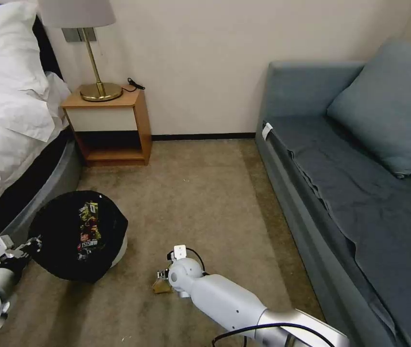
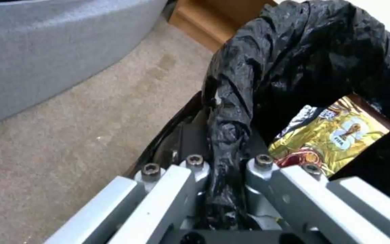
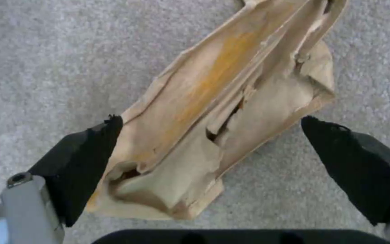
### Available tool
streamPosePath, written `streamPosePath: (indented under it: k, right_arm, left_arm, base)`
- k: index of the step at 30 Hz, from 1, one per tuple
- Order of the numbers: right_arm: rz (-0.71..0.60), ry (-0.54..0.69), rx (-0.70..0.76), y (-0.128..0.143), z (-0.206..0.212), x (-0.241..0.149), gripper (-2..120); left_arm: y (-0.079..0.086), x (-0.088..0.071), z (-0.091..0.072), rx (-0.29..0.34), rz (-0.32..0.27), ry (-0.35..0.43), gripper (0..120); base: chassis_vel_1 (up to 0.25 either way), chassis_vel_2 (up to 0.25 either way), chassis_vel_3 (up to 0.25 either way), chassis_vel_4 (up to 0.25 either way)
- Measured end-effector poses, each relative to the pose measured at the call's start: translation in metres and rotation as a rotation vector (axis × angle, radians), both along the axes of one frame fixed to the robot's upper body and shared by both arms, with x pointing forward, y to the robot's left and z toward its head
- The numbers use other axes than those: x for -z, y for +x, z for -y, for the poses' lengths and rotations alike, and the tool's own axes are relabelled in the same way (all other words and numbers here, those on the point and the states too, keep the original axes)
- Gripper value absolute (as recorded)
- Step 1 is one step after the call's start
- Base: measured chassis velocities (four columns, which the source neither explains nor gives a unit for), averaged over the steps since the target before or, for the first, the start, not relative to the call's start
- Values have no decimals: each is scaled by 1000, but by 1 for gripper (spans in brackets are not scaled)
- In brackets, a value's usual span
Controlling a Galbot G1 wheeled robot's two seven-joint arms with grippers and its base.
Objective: Pick up the trash bin, then pick up the garbage on the floor and place it into the trash bin.
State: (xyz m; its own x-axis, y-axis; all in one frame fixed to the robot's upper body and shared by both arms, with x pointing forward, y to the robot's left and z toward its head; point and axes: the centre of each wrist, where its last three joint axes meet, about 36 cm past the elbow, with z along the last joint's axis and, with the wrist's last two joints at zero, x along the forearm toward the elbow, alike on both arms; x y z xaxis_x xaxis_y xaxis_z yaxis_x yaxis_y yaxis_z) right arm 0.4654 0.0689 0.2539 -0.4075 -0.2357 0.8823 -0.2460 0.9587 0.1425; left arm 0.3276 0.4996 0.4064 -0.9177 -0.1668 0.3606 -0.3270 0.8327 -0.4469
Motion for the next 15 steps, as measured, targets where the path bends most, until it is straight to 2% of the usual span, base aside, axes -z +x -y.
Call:
streamPosePath:
  k: [9, 11, 14, 15]
  right_arm:
    - [8, -11, -37, -8, 2, 13, 63]
    - [9, -12, -37, -8, 3, 14, 59]
    - [13, -15, -38, -8, 4, 17, 44]
    - [13, -15, -38, -8, 4, 17, 44]
  left_arm:
    - [-3, 3, 1, -2, -3, 4, 4]
    - [-3, 4, 1, -2, -3, 4, 4]
    - [-3, 4, 1, -1, -4, 4, 4]
    - [-3, 4, 1, -1, -4, 4, 4]
  base:
    - [0, 0, 0, 0]
    - [0, 0, 0, 0]
    - [0, 0, 0, 0]
    - [0, 0, 0, 0]
